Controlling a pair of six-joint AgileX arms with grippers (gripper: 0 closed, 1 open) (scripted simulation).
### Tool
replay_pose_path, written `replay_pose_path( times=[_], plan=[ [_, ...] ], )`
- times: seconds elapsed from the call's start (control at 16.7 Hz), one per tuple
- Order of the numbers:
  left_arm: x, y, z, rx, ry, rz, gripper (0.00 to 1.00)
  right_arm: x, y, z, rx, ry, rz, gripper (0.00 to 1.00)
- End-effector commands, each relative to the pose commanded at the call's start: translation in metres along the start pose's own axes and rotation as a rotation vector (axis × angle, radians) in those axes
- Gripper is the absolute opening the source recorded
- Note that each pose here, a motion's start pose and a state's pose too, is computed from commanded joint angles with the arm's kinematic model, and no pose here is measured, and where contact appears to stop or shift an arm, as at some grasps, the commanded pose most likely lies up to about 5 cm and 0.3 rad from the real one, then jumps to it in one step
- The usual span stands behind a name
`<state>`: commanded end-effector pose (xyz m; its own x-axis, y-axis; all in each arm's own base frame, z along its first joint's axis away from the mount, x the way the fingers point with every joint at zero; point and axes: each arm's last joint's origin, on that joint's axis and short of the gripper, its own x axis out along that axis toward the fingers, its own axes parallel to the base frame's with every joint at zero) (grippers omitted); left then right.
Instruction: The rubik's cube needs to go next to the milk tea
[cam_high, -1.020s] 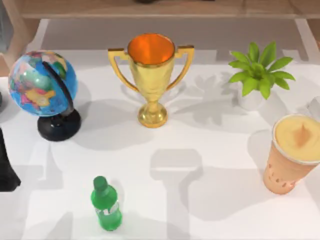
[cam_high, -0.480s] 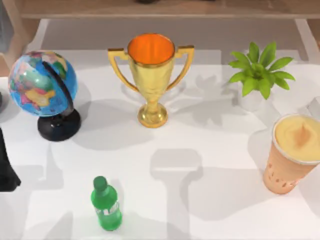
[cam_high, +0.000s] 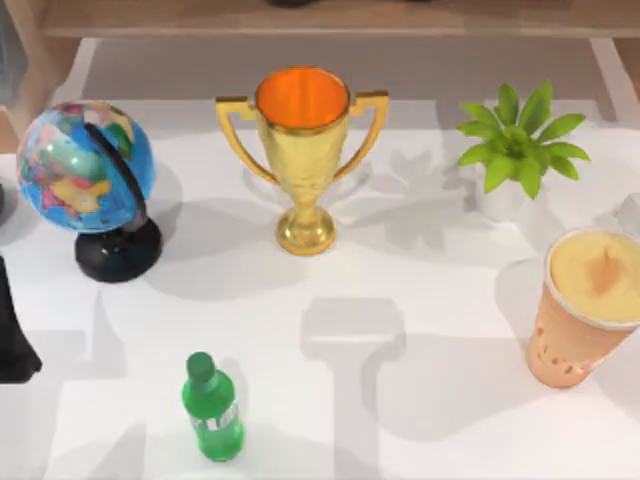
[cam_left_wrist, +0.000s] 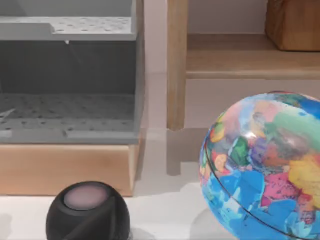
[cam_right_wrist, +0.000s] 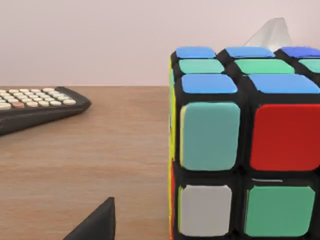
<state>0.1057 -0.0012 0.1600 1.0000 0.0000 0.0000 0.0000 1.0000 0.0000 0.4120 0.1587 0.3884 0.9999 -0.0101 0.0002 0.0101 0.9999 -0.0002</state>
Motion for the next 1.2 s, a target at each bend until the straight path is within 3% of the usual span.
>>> replay_pose_path(
  times=[0.24, 0.54, 1.2],
  plan=[
    [0.000, 0.000, 0.000, 0.000, 0.000, 0.000, 1.00, 0.026, -0.001, -0.001, 0.000, -0.001, 0.000, 1.00],
    [0.000, 0.000, 0.000, 0.000, 0.000, 0.000, 1.00, 0.029, -0.001, -0.001, 0.000, 0.000, 0.000, 1.00],
    [0.000, 0.000, 0.000, 0.000, 0.000, 0.000, 1.00, 0.029, -0.001, -0.001, 0.000, 0.000, 0.000, 0.17]
  ],
)
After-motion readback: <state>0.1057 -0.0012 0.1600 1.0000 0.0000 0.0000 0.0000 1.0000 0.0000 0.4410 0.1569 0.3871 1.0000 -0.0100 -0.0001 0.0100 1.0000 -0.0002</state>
